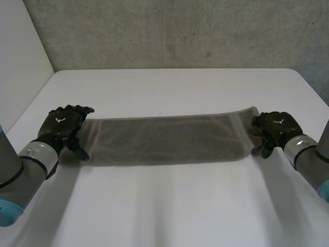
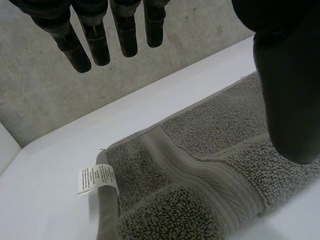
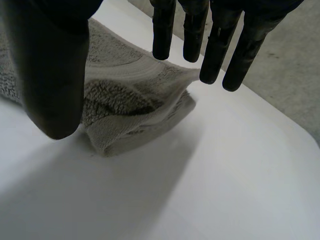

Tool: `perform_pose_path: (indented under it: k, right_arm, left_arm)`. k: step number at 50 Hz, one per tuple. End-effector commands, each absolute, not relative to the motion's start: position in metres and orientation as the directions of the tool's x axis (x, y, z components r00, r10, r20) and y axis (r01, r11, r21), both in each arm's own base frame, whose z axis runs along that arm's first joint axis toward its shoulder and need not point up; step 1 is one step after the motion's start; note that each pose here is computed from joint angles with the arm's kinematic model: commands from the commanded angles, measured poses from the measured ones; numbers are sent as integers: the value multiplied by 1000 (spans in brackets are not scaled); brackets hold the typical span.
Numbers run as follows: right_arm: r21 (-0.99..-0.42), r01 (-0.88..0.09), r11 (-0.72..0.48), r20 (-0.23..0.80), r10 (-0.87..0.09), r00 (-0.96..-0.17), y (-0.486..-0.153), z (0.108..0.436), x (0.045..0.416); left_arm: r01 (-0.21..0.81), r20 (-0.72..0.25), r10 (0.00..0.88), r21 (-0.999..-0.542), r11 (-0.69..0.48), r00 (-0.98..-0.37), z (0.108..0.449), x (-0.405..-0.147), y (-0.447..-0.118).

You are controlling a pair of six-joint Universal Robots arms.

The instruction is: Fold the towel.

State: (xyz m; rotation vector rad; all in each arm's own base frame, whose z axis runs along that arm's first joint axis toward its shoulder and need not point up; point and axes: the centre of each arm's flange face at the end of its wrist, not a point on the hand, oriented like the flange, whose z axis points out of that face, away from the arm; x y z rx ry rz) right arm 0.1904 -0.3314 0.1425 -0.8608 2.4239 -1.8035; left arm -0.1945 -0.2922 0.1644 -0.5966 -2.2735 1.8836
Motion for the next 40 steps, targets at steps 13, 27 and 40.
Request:
perform_pose_path:
  k: [13, 27, 40]
  right_arm:
    - [-894, -370, 253, 236, -437, -868, -344, 116, 194]
    - [-800, -516, 307, 448, -267, -853, -366, 138, 127]
    - [-608, -753, 253, 735, -181, -654, -387, 177, 88]
  left_arm:
    - [218, -144, 388, -964, 154, -910, 159, -196, -288]
    - [219, -143, 390, -963, 158, -910, 158, -196, -288]
    - [221, -142, 401, -962, 158, -905, 158, -200, -285]
